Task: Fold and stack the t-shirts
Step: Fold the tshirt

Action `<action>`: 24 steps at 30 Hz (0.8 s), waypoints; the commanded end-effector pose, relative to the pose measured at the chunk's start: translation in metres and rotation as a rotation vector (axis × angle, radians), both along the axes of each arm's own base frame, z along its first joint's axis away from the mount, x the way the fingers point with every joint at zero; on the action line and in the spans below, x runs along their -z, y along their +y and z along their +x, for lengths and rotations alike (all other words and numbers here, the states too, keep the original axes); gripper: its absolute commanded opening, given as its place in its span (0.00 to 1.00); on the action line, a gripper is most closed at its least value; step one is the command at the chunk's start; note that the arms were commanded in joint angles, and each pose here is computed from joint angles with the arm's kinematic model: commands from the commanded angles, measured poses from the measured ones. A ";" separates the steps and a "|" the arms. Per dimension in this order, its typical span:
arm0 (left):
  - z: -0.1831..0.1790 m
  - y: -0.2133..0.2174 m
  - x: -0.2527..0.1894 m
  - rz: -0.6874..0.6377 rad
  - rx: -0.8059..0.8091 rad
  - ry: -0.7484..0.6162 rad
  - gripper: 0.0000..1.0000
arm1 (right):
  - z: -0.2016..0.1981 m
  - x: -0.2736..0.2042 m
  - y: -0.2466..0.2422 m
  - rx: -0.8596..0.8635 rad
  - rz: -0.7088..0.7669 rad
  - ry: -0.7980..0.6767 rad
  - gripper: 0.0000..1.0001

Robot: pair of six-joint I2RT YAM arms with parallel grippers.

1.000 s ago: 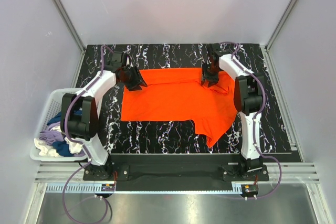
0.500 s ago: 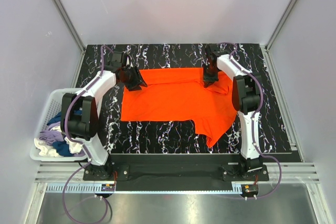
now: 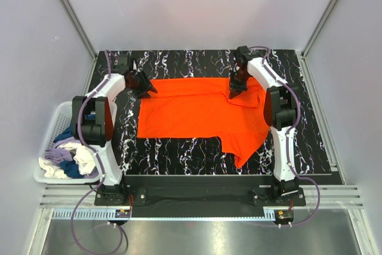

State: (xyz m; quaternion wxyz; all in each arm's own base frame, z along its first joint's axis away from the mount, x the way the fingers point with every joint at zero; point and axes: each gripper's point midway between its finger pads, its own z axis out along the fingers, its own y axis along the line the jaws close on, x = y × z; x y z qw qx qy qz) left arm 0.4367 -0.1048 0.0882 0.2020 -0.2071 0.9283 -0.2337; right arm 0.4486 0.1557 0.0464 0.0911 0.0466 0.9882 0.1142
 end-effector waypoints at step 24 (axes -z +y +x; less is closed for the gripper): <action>0.036 0.014 -0.004 -0.001 -0.002 -0.039 0.49 | 0.012 -0.068 -0.034 0.206 0.266 -0.082 0.46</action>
